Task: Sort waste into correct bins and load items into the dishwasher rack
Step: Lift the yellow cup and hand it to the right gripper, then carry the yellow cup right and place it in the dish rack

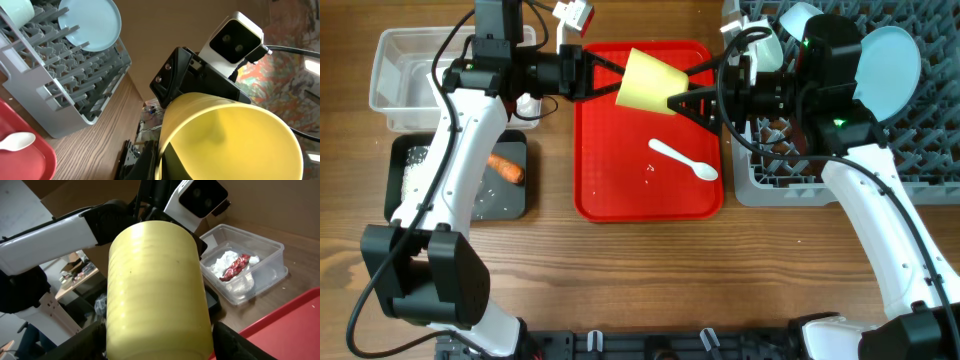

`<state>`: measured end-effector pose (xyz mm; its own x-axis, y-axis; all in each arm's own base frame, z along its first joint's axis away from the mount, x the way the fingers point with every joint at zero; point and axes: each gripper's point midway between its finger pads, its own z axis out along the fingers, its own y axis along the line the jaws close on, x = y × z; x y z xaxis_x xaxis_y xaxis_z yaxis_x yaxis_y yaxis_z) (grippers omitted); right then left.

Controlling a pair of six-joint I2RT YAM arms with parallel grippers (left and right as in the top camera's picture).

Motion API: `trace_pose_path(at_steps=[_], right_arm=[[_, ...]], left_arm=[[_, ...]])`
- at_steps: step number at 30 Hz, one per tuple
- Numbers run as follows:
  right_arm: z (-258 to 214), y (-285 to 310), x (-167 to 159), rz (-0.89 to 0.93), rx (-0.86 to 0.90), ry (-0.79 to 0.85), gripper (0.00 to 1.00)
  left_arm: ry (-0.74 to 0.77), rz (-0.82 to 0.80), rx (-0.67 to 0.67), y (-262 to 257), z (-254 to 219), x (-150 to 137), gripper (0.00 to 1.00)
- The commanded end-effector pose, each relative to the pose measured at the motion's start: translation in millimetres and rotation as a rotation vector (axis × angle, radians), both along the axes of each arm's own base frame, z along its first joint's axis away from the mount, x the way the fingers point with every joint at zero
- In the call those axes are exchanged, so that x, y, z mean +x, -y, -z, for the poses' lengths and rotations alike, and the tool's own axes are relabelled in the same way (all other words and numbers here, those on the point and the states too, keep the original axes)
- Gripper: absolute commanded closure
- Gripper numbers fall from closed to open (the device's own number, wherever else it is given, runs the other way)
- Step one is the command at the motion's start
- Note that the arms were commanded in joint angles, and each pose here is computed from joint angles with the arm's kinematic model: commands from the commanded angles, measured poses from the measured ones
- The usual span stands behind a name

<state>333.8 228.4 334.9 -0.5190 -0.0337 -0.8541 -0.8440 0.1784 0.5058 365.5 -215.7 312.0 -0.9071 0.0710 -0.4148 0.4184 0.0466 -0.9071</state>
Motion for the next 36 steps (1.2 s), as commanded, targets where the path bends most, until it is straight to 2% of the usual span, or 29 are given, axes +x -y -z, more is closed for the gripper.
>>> trace_pose_path(at_steps=[1, 9, 15, 17, 20, 23, 36], right_arm=[[4.2, -10.1, -6.6, -0.044, 0.004, -0.011, 0.3], [7.1, -24.4, -10.5, -0.046, -0.013, -0.005, 0.31], [4.2, -24.5, -9.4, -0.046, -0.008, 0.019, 0.48], [2.6, -24.6, -8.7, -0.045, -0.005, 0.031, 0.51], [0.3, -23.3, -6.8, -0.041, -0.001, 0.048, 0.61], [0.1, -17.0, -2.2, -0.022, -0.001, 0.048, 0.64], [-0.9, 51.2, 20.4, 0.098, 0.025, -0.038, 0.69]], left_arm=[[0.016, 0.029, -0.026, 1.3, -10.0, -6.0, 0.96], [0.015, 0.029, -0.026, 1.3, -10.0, -6.0, 0.96], [0.016, 0.028, -0.026, 1.3, -9.9, -6.0, 0.96], [0.016, 0.022, -0.02, 1.3, -8.8, -4.9, 0.9], [0.018, 0.009, -0.008, 1.3, -6.8, -2.7, 0.76], [0.019, 0.003, -0.002, 1.3, -5.8, -1.6, 0.68], [0.023, -0.04, 0.039, 0.8, 1.2, 5.8, 0.67]])
